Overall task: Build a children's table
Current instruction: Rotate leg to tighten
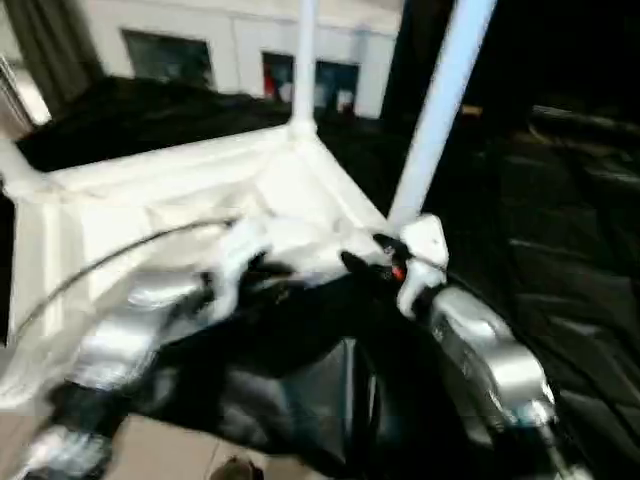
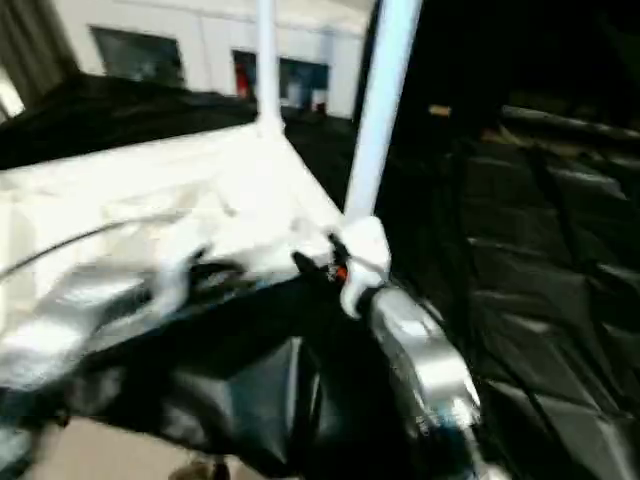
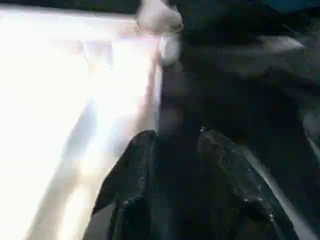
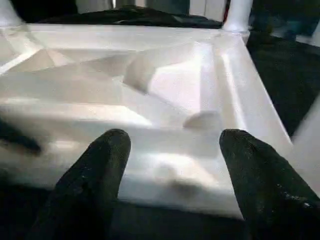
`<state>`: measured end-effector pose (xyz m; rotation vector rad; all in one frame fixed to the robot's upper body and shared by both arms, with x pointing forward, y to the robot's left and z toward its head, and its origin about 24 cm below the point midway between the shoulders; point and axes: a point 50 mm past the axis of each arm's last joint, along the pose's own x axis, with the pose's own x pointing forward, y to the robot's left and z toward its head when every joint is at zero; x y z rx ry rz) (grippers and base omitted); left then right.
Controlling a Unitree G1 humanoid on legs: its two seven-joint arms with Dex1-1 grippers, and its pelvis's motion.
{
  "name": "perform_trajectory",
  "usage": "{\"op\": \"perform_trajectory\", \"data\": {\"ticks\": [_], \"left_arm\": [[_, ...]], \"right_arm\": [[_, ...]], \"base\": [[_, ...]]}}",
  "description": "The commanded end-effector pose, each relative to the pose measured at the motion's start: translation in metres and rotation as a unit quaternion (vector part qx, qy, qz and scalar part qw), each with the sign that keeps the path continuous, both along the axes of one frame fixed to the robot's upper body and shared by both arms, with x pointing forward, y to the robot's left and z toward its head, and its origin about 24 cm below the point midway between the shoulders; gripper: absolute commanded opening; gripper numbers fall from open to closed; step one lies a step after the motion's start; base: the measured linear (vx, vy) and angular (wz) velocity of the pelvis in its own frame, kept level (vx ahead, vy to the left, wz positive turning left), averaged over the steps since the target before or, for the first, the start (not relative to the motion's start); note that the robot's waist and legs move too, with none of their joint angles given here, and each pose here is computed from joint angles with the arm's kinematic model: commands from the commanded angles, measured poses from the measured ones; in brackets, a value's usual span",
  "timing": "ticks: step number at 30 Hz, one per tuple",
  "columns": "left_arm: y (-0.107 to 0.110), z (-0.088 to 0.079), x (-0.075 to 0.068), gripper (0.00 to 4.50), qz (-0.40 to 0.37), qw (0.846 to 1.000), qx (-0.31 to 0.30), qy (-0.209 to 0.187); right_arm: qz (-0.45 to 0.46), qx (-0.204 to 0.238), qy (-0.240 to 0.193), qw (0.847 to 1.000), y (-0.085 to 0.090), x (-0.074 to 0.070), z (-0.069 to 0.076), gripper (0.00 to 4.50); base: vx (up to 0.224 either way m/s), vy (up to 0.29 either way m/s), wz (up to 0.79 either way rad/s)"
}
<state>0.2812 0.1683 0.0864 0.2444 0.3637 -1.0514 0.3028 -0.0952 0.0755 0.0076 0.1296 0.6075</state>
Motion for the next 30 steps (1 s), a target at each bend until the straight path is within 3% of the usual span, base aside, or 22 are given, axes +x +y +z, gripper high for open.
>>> {"op": "perform_trajectory", "data": {"ticks": [1, 5, 10, 12, 14, 17, 19, 22, 30], "left_arm": [[0.000, 0.011, -0.010, 1.90, -0.014, 1.000, -0.009, 0.003], [0.021, 0.017, -0.044, 2.29, -0.008, 0.999, 0.033, 0.042], [0.033, 0.020, -0.058, 2.75, 0.022, 0.996, 0.069, 0.058], [0.044, 0.021, -0.065, 2.75, 0.050, 0.992, 0.099, 0.066], [0.047, 0.021, -0.066, 3.14, 0.058, 0.990, 0.106, 0.067], [0.053, 0.023, -0.073, 3.34, 0.077, 0.986, 0.126, 0.078], [0.054, 0.023, -0.074, 3.49, 0.081, 0.985, 0.130, 0.081], [0.055, 0.022, -0.076, 3.77, 0.086, 0.983, 0.140, 0.085], [0.054, 0.018, -0.077, 4.40, 0.095, 0.980, 0.154, 0.076]], "right_arm": [[-0.009, 0.003, 0.002, 1.000, 0.001, 0.007, -0.001, 3.22], [-0.020, 0.012, 0.001, 1.000, 0.010, 0.032, 0.002, 3.22], [-0.036, 0.024, 0.006, 0.999, 0.012, 0.041, 0.002, 3.22], [-0.088, 0.028, 0.009, 0.996, 0.007, 0.050, 0.001, 3.22], [-0.108, 0.031, 0.010, 0.994, 0.004, 0.053, 0.000, 3.22], [-0.195, 0.049, 0.013, 0.979, -0.019, 0.064, 0.000, 3.22], [-0.213, 0.052, 0.012, 0.976, -0.025, 0.066, 0.000, 3.22], [-0.289, 0.066, 0.016, 0.955, -0.055, 0.073, 0.001, 3.22], [-0.387, 0.063, 0.003, 0.920, -0.107, 0.077, 0.007, 3.22]], "base": [[0.000, 0.000, 0.00], [0.000, 0.000, 0.00], [0.000, 0.000, 0.00], [0.000, 0.000, 0.00], [0.000, 0.000, 0.00], [0.000, 0.000, 0.00], [0.000, 0.000, 0.00], [0.000, 0.000, 0.00], [0.000, 0.000, 0.00]]}}
